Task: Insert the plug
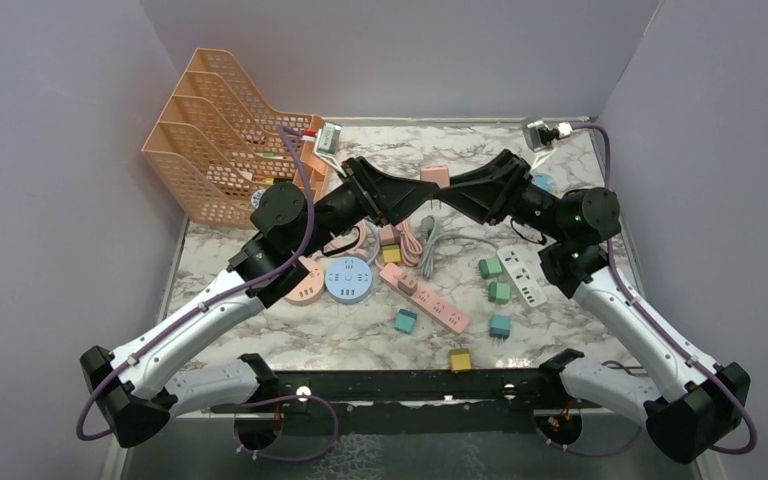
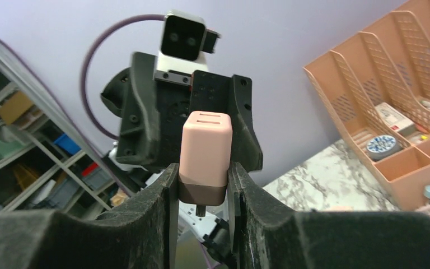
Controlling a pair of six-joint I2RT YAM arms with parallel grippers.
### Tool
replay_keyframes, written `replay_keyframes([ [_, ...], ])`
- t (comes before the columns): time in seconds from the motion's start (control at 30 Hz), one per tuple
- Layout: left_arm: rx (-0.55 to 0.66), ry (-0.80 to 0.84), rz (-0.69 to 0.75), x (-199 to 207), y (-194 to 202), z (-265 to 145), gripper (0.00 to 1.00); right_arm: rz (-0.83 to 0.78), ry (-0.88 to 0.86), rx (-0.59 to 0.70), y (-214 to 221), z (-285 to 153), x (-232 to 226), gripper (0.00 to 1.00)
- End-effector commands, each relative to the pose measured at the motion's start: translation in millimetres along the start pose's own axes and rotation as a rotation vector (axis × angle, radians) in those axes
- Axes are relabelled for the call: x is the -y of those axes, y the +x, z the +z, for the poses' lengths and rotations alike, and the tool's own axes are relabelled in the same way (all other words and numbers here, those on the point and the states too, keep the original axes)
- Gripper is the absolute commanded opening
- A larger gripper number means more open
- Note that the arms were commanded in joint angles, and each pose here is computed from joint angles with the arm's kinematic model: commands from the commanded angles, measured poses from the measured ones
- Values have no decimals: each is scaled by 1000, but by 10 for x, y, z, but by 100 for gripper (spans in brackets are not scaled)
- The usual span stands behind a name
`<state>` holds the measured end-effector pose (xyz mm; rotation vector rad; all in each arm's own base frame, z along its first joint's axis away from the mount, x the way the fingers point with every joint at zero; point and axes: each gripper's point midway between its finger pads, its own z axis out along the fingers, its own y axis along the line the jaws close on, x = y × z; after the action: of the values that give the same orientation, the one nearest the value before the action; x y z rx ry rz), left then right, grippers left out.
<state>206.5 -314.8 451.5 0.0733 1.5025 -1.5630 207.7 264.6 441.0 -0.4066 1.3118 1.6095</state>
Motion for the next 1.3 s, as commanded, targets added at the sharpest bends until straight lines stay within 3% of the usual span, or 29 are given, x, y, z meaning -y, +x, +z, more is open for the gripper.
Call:
replay_keyframes([
  [0.0,-43,110,-55,225,52,-4,66,35,-138,44,-124,1,-283,20],
  [0.3,-51,135,-32,251,76,-21,28,31,-142,-23,-44,22,-278,20],
  [0.43,-54,140,25,228,92,-27,11,37,-109,-76,50,2,-220,25],
  [0.57,-64,149,79,213,118,-31,0,18,-64,-91,83,-40,-184,33],
  [0.67,-74,147,112,187,138,-34,0,-11,-30,-104,77,-59,-175,41],
  [0.8,-79,112,162,110,132,-42,0,-83,31,-106,45,-133,-180,60],
  [0.9,-85,90,201,72,114,-70,0,-148,82,-113,48,-218,-160,66],
  [1.07,-135,105,322,74,149,-134,0,-271,84,-164,8,-272,-265,69],
  [1.27,-327,217,456,153,413,-227,0,-439,44,-307,14,-311,-369,68],
])
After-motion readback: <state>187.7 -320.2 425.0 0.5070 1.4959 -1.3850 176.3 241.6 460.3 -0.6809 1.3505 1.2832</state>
